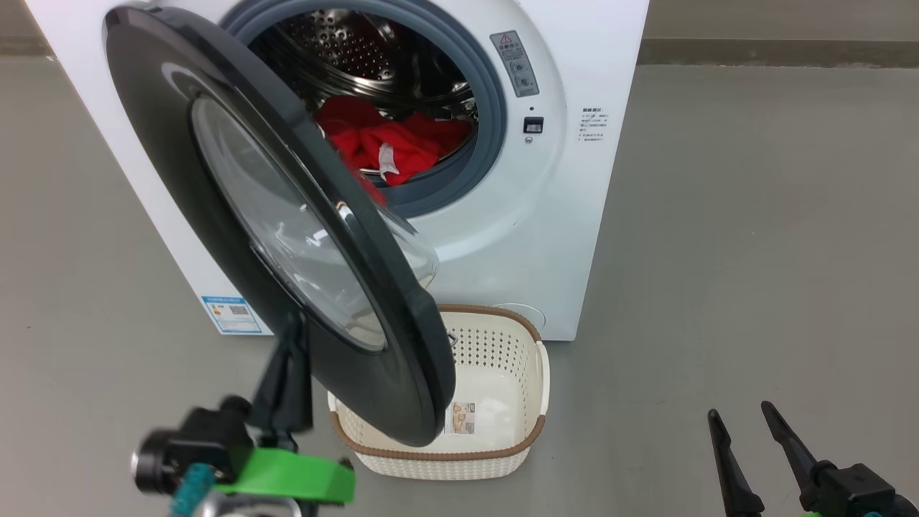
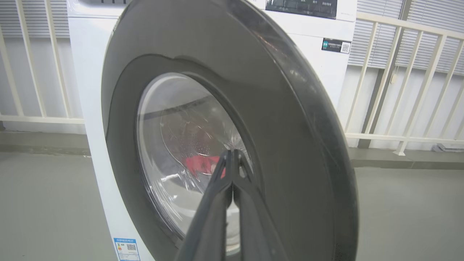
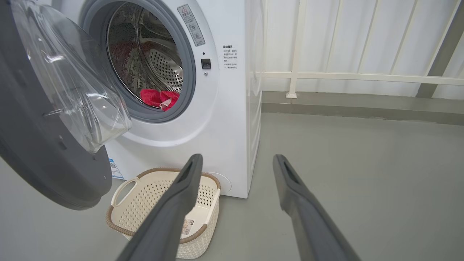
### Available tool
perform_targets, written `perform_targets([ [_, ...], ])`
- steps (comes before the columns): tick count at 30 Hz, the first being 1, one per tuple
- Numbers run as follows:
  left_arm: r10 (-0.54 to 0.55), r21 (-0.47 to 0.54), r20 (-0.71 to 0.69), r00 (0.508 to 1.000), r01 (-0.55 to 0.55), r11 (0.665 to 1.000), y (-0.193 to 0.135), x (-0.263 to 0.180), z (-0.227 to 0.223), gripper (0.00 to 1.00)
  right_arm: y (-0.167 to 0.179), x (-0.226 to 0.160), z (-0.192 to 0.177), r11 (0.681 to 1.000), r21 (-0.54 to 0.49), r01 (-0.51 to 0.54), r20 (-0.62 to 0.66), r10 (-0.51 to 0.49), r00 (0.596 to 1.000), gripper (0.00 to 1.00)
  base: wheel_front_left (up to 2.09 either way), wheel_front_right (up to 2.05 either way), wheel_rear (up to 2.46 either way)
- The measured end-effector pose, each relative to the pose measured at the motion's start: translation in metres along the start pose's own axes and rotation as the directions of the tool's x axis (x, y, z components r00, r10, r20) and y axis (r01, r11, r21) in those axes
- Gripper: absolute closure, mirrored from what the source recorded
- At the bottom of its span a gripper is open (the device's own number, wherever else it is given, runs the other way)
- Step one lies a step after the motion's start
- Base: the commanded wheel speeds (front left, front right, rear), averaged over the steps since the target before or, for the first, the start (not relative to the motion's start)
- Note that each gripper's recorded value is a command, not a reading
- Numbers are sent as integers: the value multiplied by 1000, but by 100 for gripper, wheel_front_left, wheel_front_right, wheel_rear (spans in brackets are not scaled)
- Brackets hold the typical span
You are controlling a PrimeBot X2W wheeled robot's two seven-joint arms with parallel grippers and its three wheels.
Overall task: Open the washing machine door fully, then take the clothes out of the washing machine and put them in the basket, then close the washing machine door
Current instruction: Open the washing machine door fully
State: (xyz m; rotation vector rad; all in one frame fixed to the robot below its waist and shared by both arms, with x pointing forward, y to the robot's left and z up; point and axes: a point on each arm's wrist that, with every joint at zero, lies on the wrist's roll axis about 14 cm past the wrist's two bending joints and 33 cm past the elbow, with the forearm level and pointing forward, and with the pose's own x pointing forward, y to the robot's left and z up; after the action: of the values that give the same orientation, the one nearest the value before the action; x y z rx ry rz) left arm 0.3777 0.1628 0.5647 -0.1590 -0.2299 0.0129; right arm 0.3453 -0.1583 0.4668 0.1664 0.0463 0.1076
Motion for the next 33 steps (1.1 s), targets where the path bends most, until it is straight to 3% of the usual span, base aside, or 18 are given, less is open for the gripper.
perform_targets([
  [9, -48, 9, 316, 948, 48, 999, -20, 21, 104, 100, 0, -2, 2, 1000, 8, 1, 7, -1, 1000, 0, 0, 0, 0],
  [17, -233, 18, 450, 862, 252, 968, -86, 17, 151, 100, -1, -4, 2, 1000, 9, 8, 7, -8, 1000, 0, 0, 0, 0],
  [19, -286, 6, 433, 855, 315, 949, -105, 15, 148, 100, -2, -5, 1, 1000, 10, 12, 7, -12, 1000, 0, 0, 0, 0],
  [20, -343, -23, 400, 850, 384, 923, -125, 11, 141, 100, -3, -6, 1, 1000, 10, 16, 5, -16, 1000, 0, 0, 0, 0],
  [27, -471, -169, 187, 862, 501, 849, -171, 1, 93, 100, -7, -8, -3, 1000, 12, 29, -6, -29, 1000, 0, 0, 0, 0],
  [33, -515, -268, -73, 854, 480, 835, -185, -5, 29, 100, -8, -8, -7, 999, 14, 32, -21, -32, 999, 0, 0, 0, 0],
])
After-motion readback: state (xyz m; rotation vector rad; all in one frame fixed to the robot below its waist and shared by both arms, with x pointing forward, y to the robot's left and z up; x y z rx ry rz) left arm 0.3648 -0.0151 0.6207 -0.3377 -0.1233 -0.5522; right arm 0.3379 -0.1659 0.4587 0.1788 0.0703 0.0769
